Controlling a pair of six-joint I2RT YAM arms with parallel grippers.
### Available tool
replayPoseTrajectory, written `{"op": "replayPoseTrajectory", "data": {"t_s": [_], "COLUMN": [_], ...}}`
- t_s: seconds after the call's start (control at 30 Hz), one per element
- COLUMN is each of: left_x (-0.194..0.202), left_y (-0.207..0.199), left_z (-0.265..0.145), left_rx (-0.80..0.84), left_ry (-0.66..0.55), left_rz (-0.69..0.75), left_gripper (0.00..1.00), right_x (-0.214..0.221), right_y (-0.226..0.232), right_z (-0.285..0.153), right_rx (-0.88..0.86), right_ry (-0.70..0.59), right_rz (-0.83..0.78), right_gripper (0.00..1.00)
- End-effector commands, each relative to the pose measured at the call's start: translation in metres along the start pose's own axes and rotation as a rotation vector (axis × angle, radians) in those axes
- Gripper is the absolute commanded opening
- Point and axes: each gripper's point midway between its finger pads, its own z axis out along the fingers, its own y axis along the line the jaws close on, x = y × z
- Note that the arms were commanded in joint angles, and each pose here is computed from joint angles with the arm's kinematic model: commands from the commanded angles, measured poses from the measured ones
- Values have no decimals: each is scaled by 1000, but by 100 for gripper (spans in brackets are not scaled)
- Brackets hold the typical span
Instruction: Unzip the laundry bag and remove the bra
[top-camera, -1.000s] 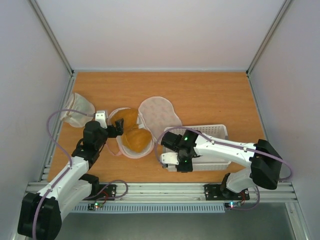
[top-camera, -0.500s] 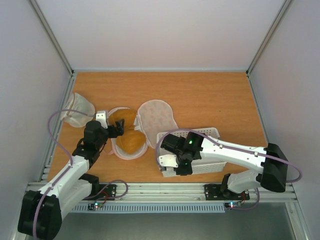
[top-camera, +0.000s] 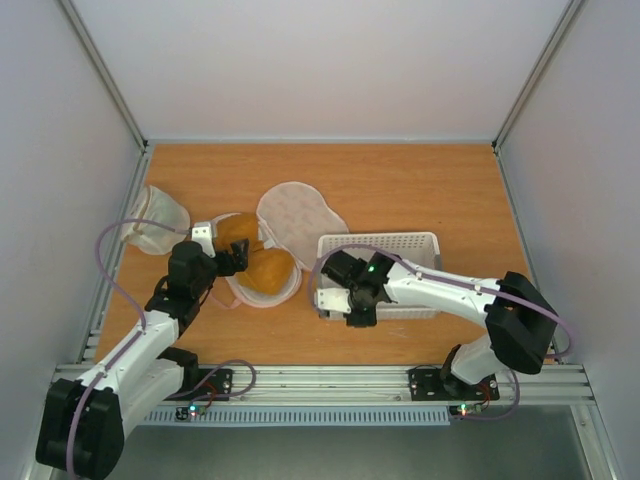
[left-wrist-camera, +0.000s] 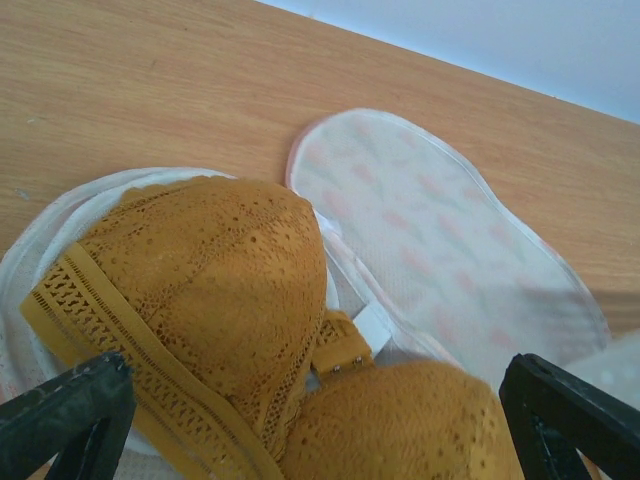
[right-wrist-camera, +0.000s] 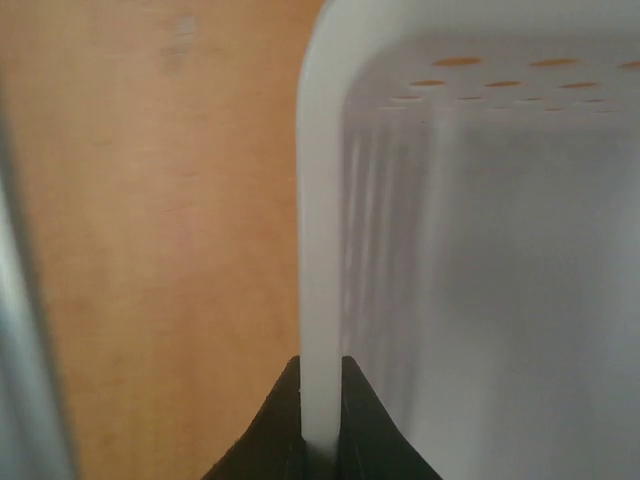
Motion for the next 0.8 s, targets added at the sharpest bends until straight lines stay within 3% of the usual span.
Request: {"op": "replayPoseTrajectory", "data": {"t_s": [0.0, 0.2, 0.47, 0.77], "left_x": [-3, -5, -1, -2], "left_y": [1, 3, 3, 5], "left_z": [1, 0, 1, 1], "left_rx": [6, 4, 7, -1], "left_ry": [-28, -34, -24, -24], "left_rz": [-5, -3, -6, -7], "left_gripper": [99, 99, 99, 99], "right_x": [5, 4, 2, -19], "right_y": [-63, -70, -14, 20], "right_z": [3, -17, -57, -13], "right_rx": [215, 266, 232, 130], "right_ry": [61, 43, -82, -90], "right_rz": [7, 12, -60, 15], "right_gripper": [1, 1, 1, 1]}}
